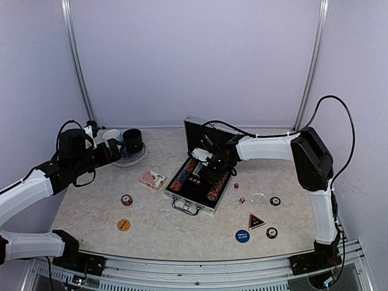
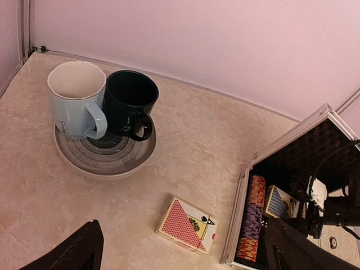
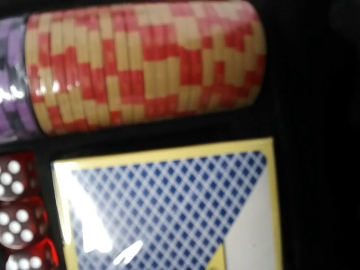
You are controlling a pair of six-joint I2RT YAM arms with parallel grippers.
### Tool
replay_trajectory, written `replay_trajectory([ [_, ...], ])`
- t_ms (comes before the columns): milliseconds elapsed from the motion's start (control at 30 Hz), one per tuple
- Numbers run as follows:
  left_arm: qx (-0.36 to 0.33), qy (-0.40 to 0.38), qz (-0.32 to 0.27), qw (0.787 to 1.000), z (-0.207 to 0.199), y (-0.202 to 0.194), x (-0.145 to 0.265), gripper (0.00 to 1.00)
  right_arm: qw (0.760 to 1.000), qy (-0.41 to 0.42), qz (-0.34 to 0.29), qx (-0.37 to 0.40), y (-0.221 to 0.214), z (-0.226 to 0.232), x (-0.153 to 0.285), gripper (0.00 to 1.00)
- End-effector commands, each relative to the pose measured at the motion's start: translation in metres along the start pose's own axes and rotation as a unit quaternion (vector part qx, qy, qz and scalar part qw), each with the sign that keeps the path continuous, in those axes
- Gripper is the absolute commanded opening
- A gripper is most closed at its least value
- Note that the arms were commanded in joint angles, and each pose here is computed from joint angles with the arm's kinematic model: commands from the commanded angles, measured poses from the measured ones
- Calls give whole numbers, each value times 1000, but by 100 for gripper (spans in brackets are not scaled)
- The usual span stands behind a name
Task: Pack up texas hold em set
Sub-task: Place the poker case in the slot.
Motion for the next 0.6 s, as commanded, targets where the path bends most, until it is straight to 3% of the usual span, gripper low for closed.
replay_trajectory([
  [0, 5, -7, -10, 1000, 0, 2, 1, 99, 999, -40, -30, 8, 3, -1, 18, 45],
  [567, 2, -3, -11, 1000, 1, 0, 2, 99, 1000, 25, 0, 19, 1, 10, 0, 52],
])
Point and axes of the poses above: each gripper's point midway between its finger pads, its own x axis back along the fingers, its own z axis along the line the jaws close on, y = z × x, the point moved 9 cm from there along x, back along the fingers, and after that the axes turned 7 degrees about -x, right-handed, at the moved point
